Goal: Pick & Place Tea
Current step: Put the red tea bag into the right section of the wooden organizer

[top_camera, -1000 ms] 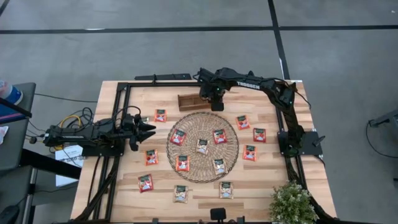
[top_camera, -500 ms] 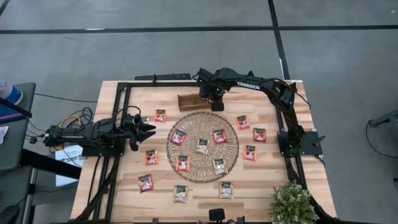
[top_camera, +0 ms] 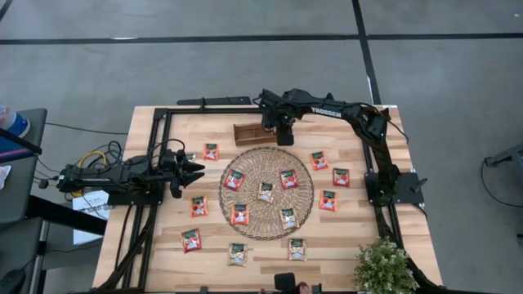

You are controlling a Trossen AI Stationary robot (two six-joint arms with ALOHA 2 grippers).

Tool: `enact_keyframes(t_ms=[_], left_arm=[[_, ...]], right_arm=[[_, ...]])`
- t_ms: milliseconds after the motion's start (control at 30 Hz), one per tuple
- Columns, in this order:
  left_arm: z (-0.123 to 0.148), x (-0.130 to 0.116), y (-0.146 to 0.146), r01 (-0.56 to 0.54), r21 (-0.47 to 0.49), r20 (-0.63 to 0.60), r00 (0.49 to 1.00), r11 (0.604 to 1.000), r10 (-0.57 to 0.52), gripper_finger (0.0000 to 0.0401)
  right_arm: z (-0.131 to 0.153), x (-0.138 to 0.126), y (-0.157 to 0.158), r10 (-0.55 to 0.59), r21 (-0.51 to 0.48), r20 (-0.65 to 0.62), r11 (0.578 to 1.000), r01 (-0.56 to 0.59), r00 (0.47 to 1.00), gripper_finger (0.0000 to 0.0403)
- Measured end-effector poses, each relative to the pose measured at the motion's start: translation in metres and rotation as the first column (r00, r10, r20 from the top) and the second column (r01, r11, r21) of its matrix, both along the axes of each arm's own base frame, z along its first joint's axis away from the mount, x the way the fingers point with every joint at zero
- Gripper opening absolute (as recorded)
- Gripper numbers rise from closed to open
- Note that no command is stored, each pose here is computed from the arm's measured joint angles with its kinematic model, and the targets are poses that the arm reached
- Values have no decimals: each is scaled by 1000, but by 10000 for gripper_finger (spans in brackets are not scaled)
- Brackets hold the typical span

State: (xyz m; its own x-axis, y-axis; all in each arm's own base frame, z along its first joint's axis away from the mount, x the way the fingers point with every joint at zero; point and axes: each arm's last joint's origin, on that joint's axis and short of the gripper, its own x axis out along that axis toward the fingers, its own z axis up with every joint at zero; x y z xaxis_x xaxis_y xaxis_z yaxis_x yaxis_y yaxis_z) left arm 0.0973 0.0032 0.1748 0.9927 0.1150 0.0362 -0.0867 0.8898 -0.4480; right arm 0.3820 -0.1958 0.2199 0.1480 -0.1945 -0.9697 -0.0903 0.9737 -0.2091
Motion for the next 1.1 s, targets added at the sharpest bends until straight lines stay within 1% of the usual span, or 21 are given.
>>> enact_keyframes(t_ms=[100,233,333,400,467,567,633,667,733,800,867,933,1000,1100], left_arm=[[0,0,0,0,0,0,1000,1000,0,154],[0,0,0,0,0,0,1000,1000,0,154],[0,0,0,0,0,0,1000,1000,0,154],[0,0,0,0,0,0,1000,1000,0,154],[0,0,0,0,0,0,1000,1000,0,154],[0,0,0,1,-1,0,1000,1000,-1,154],[0,0,0,1,-1,0,1000,1000,-1,154],[0,0,0,1,-1,0,1000,1000,-1,154],[0,0,0,1,-1,0,1000,1000,-1,154],[0,0,0,1,-1,0,1000,1000,-1,154],[0,0,0,1,-1,0,1000,1000,-1,154],[0,0,0,1,-1,-1,1000,1000,-1,154],[0,0,0,1,-1,-1,1000,1000,-1,154],[0,0,0,1,-2,-1,1000,1000,-1,154]], right_arm=[[3,1,-1,-12,-23,-2,1000,12,1000,165],[17,3,-4,-20,-58,26,998,22,999,193],[28,2,-11,-60,-93,46,994,65,997,202],[32,-2,-21,-98,-97,61,990,104,993,203],[32,-10,-33,-160,-91,61,982,165,985,202],[30,-26,-49,-268,-60,26,961,269,963,196],[29,-38,-54,-340,-12,-19,940,340,940,193],[28,-44,-55,-368,34,-46,929,369,929,191],[29,-55,-55,-415,152,-98,892,425,905,188],[29,-62,-51,-425,283,-146,847,450,893,188],[30,-66,-46,-414,393,-187,800,454,891,188],[31,-65,-36,-380,460,-224,770,441,897,188],[31,-61,-25,-334,483,-248,771,415,909,186],[32,-51,-8,-271,488,-242,796,359,932,182]])
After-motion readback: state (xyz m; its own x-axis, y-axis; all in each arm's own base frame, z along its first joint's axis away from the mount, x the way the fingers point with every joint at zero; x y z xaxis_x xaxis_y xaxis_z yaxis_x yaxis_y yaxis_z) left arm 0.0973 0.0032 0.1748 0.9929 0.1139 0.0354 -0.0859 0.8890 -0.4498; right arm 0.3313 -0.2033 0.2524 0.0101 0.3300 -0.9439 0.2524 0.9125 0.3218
